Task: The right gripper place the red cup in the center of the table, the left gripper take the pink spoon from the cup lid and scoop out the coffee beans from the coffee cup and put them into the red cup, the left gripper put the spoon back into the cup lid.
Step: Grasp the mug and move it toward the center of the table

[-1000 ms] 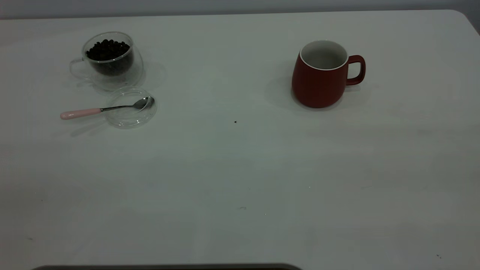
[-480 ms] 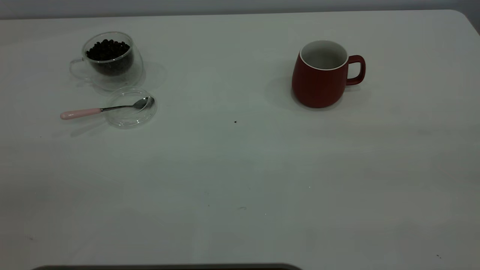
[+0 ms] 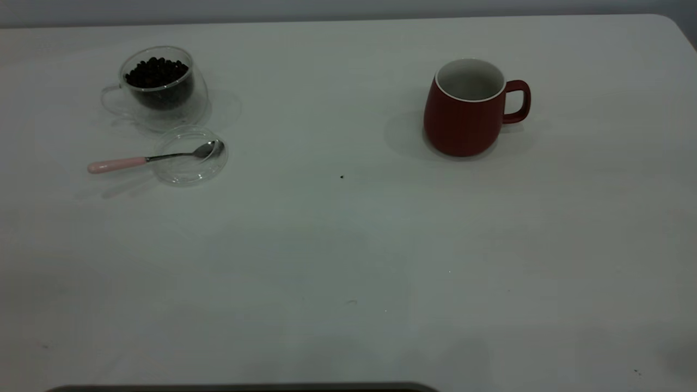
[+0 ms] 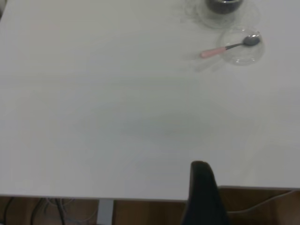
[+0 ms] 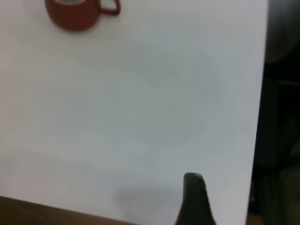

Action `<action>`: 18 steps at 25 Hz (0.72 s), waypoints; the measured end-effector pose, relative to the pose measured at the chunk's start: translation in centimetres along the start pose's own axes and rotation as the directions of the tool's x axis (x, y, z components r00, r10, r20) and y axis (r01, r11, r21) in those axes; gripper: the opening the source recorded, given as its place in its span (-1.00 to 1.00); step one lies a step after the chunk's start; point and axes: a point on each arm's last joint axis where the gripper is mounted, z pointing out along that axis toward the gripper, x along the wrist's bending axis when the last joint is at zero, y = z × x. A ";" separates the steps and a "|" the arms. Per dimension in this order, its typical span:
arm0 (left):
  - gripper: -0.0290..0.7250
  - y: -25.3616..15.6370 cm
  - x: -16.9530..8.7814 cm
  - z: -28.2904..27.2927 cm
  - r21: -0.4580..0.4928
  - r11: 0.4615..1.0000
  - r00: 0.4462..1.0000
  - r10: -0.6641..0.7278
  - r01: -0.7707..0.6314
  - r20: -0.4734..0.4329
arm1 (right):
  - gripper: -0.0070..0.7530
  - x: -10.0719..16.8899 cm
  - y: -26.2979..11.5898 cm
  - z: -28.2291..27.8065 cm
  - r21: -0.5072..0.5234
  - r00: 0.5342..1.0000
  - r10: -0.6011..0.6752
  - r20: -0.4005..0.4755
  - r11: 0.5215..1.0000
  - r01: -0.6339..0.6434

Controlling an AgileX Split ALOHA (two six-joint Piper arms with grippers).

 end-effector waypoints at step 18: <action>0.59 0.0 0.1 0.0 0.000 1.000 1.000 0.002 -0.002 -0.008 | 0.57 0.1 9.3 27.8 0.143 0.808 -0.525 -0.266 0.808 0.572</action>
